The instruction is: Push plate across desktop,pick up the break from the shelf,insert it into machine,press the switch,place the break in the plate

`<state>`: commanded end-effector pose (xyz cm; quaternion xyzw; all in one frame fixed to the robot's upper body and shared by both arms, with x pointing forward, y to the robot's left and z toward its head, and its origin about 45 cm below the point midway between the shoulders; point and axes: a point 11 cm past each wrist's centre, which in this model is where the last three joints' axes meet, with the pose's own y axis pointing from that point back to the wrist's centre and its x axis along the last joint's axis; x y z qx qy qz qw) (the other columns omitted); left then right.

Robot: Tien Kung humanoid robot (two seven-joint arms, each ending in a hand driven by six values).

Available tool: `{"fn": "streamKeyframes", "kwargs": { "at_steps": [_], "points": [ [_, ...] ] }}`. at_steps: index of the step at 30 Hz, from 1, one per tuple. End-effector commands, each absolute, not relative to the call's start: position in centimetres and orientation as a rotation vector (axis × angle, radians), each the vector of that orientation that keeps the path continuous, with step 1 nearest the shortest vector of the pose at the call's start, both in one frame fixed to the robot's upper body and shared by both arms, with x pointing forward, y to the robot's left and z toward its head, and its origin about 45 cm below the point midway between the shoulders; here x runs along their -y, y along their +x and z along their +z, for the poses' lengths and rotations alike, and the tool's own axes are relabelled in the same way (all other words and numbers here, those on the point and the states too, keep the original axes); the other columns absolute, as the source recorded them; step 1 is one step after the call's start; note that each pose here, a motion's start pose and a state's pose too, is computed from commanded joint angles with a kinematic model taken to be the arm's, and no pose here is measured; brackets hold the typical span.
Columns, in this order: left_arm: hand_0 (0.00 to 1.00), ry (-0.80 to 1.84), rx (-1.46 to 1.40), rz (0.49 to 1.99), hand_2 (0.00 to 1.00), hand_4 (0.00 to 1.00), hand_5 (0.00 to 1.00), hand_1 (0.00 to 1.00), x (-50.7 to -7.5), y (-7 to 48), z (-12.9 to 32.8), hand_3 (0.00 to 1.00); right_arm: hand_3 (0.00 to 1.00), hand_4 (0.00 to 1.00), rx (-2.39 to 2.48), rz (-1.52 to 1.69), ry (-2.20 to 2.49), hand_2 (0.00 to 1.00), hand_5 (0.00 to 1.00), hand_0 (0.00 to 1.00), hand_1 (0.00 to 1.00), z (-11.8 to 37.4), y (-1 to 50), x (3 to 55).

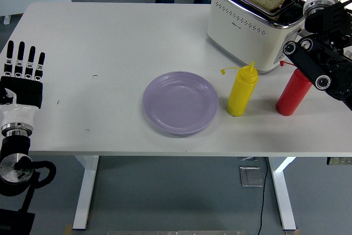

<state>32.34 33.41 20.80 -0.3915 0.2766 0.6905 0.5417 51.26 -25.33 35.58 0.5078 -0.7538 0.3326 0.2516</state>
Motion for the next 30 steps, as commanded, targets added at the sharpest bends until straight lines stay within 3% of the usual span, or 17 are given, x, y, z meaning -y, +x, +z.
{"fn": "streamKeyframes", "kwargs": {
  "at_steps": [4, 5, 16, 17, 22, 23, 28, 29, 30],
  "points": [
    [0.870, -0.930, -0.657, 1.641, 0.878, 0.534, 0.998, 0.879, -33.4, 32.3, 20.8, 0.782, 0.740, 0.607, 2.057, 0.924, 1.410, 0.625, 0.072, 0.539, 0.594, 35.9, 51.1, 25.2],
    [0.870, -0.930, -0.658, 1.641, 0.878, 0.533, 0.998, 0.878, -33.4, 32.3, 20.8, 0.779, 0.785, 0.634, 2.058, 0.941, 1.417, 0.720, 0.090, 0.670, 0.682, 36.1, 51.1, 25.2],
    [0.871, -0.927, -0.661, 1.641, 0.878, 0.533, 0.998, 0.878, -33.4, 32.3, 20.7, 0.779, 0.817, 0.651, 2.126, 1.041, 1.400, 0.765, 0.116, 0.732, 0.716, 39.8, 50.0, 26.8],
    [0.871, -0.927, -0.660, 1.641, 0.878, 0.532, 0.998, 0.878, -33.4, 32.3, 20.7, 0.778, 0.818, 0.609, 2.128, 1.045, 1.392, 0.684, 0.123, 0.622, 0.642, 39.9, 49.9, 27.0],
    [0.871, -0.929, -0.652, 1.643, 0.878, 0.532, 0.998, 0.878, -33.6, 32.3, 20.8, 0.778, 0.818, 0.609, 2.148, 1.043, 1.320, 0.684, 0.123, 0.622, 0.642, 40.8, 48.6, 30.3],
    [0.871, -0.931, -0.651, 1.644, 0.877, 0.532, 0.998, 0.877, -33.6, 32.3, 20.9, 0.778, 0.760, 0.404, 2.144, 1.047, 1.300, 0.475, 0.091, 0.351, 0.409, 40.8, 48.3, 31.1],
    [0.871, -0.934, -0.646, 1.647, 0.877, 0.532, 0.998, 0.877, -33.8, 32.2, 21.0, 0.778, 0.760, 0.404, 2.045, 1.053, 1.265, 0.475, 0.091, 0.351, 0.409, 40.5, 47.3, 34.0],
    [0.871, -0.934, -0.645, 1.647, 0.877, 0.533, 0.998, 0.878, -33.8, 32.2, 21.0, 0.777, 0.629, 0.399, 2.011, 1.059, 1.264, 0.357, 0.002, 0.298, 0.278, 40.2, 47.2, 34.5],
    [0.871, -0.934, -0.645, 1.647, 0.877, 0.533, 0.998, 0.878, -33.8, 32.2, 21.0, 0.777, 0.629, 0.399, 1.960, 1.073, 1.263, 0.357, 0.002, 0.298, 0.278, 39.9, 47.1, 35.1]
  ]
}}
